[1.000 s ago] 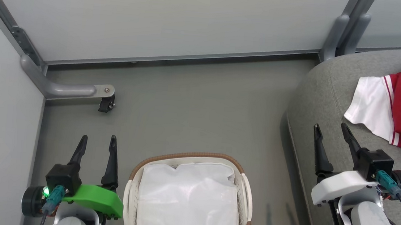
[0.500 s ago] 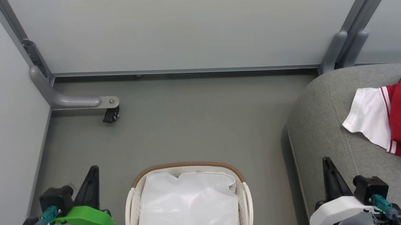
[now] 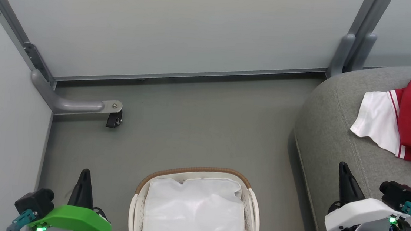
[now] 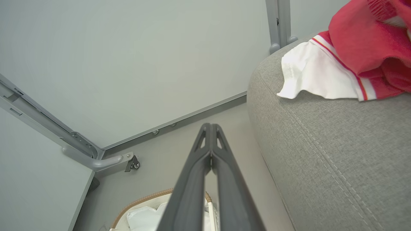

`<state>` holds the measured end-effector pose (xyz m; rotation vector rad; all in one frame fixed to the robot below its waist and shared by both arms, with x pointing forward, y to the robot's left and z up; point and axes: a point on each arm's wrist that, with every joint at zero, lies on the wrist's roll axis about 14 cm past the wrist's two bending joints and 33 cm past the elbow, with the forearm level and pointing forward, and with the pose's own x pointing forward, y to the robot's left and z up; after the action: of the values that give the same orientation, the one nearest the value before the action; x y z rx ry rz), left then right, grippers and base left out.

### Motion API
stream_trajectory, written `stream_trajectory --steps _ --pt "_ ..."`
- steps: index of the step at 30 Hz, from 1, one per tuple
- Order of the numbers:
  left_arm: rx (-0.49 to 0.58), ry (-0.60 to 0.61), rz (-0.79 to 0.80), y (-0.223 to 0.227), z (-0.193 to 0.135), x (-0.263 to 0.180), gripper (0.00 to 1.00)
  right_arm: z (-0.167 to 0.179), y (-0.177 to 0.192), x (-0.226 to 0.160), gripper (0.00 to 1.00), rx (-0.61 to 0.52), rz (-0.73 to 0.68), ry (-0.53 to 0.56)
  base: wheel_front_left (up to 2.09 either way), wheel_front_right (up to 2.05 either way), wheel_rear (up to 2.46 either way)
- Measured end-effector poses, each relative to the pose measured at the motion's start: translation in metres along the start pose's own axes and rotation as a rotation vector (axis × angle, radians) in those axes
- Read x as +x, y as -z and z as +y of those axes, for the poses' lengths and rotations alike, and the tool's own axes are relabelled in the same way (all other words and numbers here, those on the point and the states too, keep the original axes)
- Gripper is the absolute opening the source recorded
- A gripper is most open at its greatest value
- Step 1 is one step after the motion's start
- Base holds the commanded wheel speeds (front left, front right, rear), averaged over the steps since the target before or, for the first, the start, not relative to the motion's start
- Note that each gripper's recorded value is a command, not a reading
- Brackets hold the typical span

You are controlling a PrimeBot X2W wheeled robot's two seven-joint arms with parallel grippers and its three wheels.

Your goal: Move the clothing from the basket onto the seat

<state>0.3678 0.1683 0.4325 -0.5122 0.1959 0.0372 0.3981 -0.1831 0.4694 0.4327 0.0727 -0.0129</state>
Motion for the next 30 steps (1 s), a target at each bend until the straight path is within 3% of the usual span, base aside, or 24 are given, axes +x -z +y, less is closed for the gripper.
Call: stream_trajectory --steps 5,30 --pt "-0.125 -0.015 -0.005 -0.006 0.003 0.001 0.0 -0.002 -0.004 0.0 0.0 0.132 -0.005 0.017 0.0 0.0 0.0" --pt "-0.448 -0.014 -0.028 -0.024 0.005 0.004 0.0 -0.007 -0.012 -0.003 0.0 0.478 -0.011 0.039 0.0 0.0 0.0"
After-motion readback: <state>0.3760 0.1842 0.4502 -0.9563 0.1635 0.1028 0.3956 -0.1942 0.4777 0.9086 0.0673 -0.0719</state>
